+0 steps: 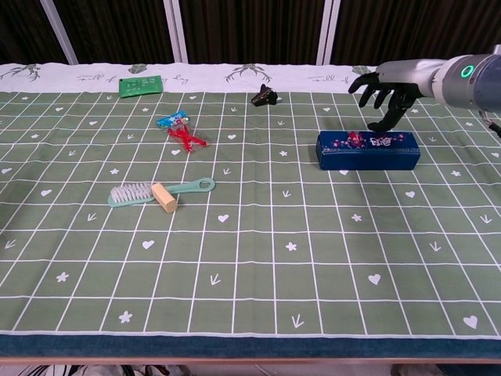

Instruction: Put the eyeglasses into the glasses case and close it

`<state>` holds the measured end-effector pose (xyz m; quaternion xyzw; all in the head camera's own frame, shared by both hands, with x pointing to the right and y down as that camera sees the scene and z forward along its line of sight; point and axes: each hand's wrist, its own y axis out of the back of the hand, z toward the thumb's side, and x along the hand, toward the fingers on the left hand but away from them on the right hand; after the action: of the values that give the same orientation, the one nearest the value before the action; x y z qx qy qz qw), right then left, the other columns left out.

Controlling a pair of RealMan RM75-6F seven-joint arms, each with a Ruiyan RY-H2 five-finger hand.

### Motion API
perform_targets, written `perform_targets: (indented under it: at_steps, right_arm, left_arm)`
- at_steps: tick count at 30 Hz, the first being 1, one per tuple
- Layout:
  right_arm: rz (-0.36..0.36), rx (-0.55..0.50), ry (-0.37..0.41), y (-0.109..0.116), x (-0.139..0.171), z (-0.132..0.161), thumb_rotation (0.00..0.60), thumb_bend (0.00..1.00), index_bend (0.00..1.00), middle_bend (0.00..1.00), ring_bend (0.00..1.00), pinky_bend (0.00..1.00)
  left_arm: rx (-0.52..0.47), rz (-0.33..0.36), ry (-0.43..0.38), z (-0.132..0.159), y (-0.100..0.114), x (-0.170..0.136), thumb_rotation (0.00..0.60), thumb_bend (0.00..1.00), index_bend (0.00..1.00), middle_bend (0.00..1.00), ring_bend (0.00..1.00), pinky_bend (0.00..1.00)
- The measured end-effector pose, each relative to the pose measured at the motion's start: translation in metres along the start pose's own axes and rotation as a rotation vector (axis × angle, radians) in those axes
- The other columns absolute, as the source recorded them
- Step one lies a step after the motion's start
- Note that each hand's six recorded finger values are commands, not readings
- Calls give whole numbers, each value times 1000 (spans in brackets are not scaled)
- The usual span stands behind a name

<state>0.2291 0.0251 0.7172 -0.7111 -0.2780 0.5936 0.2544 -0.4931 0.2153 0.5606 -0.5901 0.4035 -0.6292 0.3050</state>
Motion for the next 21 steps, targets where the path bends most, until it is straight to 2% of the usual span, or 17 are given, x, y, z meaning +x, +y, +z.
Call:
perform_targets:
  at_steps: [5,11,17,21]
  right_arm:
    - [-21,6,7,8,12,-5,600,311,106,177,186,211]
    - [-114,-28,14,23,48,-19,600,215,105,162,173,210]
    - [-281,-56,28,37,109,-48,600,175,103,127,136,196]
    - [-349,-68,21,27,167,-79,600,152,101,102,107,196]
  left_arm:
    - [1,2,-1,0,0,0,600,322,57,0,0,0]
    - [-1,8,-3,1,1,1,600,322,57,0,0,0]
    - [-4,19,-7,2,2,0,600,322,57,0,0,0]
    - [0,22,-15,5,2,0,600,322,57,0,0,0]
